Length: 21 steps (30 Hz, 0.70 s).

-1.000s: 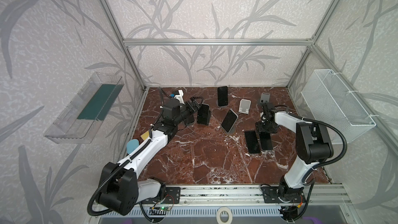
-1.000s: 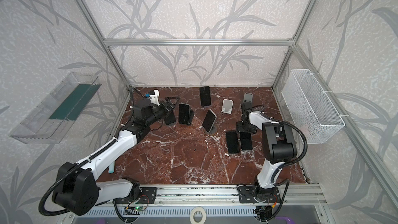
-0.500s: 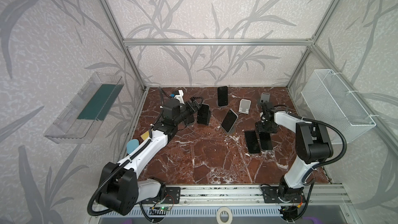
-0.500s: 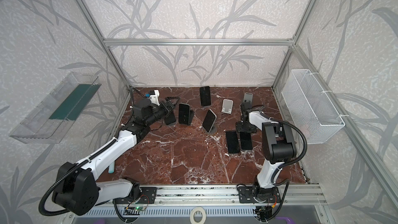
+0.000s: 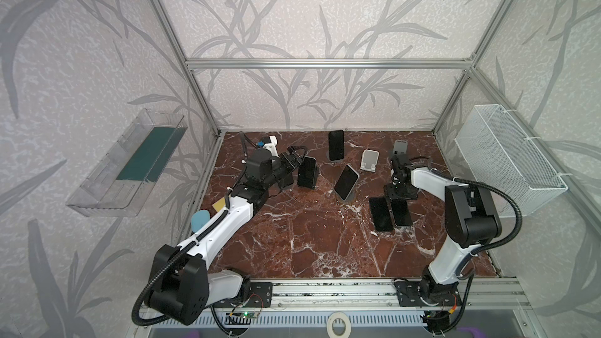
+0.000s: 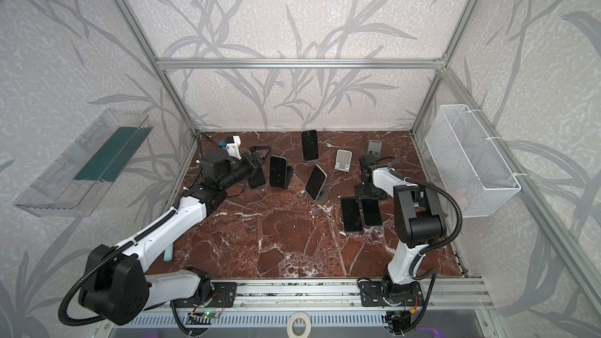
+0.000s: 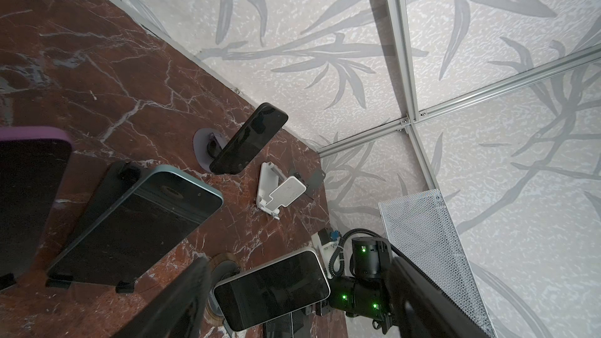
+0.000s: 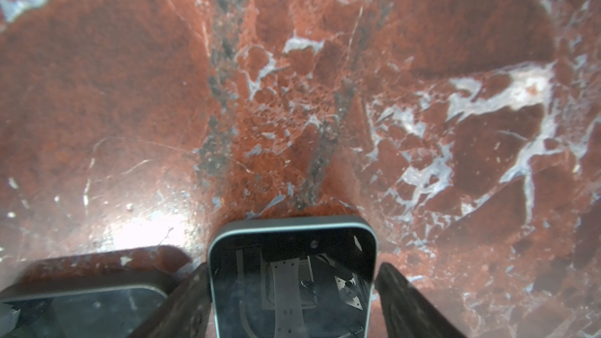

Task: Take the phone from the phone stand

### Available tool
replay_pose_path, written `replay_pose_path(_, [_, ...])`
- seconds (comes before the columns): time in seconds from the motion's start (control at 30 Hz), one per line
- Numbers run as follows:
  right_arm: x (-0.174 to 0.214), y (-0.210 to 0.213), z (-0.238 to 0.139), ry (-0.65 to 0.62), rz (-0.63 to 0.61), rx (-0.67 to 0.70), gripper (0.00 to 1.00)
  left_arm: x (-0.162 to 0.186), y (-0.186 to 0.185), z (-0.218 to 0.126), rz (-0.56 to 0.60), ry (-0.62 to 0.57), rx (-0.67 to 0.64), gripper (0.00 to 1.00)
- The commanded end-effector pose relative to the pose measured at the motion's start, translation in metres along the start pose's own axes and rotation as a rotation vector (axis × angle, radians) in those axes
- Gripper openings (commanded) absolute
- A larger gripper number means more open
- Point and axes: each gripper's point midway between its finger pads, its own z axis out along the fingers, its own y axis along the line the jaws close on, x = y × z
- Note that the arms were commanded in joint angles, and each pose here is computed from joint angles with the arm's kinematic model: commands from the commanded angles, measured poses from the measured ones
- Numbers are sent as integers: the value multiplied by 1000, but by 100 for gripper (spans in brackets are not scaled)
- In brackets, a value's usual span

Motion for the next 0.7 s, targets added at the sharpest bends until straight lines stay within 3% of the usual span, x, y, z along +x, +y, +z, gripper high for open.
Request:
replay_pose_path(0.0, [44, 1, 9, 161, -49, 18, 80, -4, -14, -7, 22, -18, 36, 86])
replay_pose_path(0.67, [58, 11, 0, 178, -14, -32, 78, -2, -21, -9, 30, -15, 52, 86])
